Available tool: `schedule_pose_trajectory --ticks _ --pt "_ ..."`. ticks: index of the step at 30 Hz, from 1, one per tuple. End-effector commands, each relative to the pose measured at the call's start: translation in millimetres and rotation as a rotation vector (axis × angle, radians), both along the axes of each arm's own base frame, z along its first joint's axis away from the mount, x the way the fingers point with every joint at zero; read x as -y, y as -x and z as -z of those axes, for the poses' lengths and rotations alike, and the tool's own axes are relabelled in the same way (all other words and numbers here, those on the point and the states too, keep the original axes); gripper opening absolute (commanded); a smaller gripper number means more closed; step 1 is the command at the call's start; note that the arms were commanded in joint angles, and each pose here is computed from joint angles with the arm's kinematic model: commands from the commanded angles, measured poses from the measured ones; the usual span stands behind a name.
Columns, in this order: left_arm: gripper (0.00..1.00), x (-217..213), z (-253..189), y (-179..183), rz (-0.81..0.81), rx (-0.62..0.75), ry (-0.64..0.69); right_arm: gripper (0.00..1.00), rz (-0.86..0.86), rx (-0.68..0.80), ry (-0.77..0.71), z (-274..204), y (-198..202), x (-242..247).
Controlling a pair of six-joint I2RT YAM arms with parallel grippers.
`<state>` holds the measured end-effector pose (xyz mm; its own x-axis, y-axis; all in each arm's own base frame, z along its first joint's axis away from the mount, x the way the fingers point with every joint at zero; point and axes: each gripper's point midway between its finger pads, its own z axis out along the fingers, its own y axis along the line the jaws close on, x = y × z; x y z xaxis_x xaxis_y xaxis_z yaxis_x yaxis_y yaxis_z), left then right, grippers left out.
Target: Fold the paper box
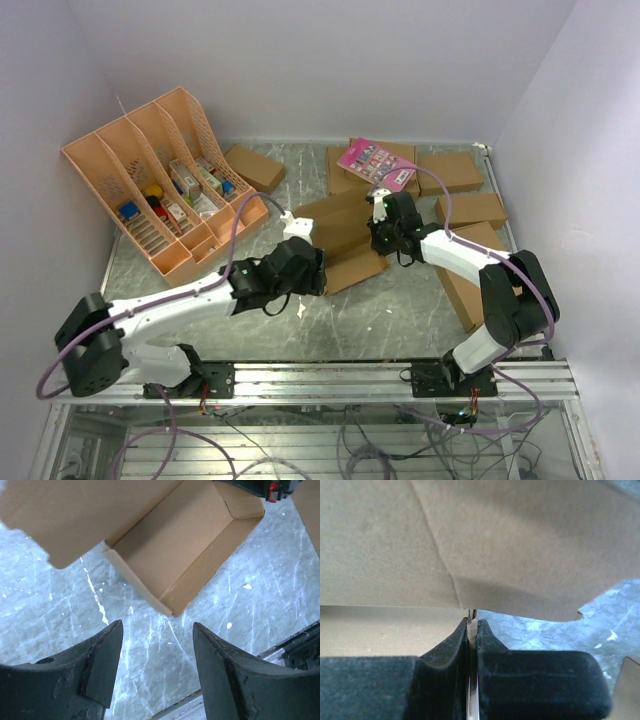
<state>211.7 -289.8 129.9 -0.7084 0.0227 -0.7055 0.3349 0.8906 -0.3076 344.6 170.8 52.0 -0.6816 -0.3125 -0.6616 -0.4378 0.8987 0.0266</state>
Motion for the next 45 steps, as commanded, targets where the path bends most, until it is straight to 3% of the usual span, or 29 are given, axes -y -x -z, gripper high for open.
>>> schedule_pose_trajectory --ticks 1,4,7,9,14,19,28,32,40,43,45 --pt "0.7 -16 -32 -8 0.006 0.125 0.058 0.0 -0.127 -0.012 0.001 -6 -3 0" --pt "0.71 -33 -64 -32 -0.007 0.212 0.247 0.0 -0.22 -0.049 -0.031 -2 3 0" --pt "0.75 -50 -94 -48 0.056 0.298 0.511 0.0 -0.258 -0.07 -0.048 0 5 4" --pt "0.77 -56 -115 -51 0.12 0.385 0.602 0.0 -0.269 -0.073 -0.054 1 6 5" --pt "0.79 -37 -117 -48 0.269 0.394 0.647 0.0 -0.275 -0.086 -0.054 4 7 7" --pt "0.79 -28 -111 -54 0.285 0.411 0.714 0.0 -0.287 -0.094 -0.064 5 8 5" --pt "0.76 8 -64 -56 0.283 0.381 0.542 0.0 -0.304 -0.096 -0.072 4 10 2" --pt "0.59 15 -46 -66 0.232 0.357 0.464 0.0 -0.306 -0.09 -0.074 2 9 2" --pt "0.07 17 -35 -78 0.181 0.355 0.386 0.0 -0.32 -0.078 -0.079 -3 10 1" --pt "0.07 19 -30 -78 0.2 0.364 0.354 0.01 -0.327 -0.075 -0.084 -5 11 1" --pt "0.07 18 -27 -78 0.216 0.376 0.322 0.1 -0.339 -0.07 -0.09 -9 11 1"
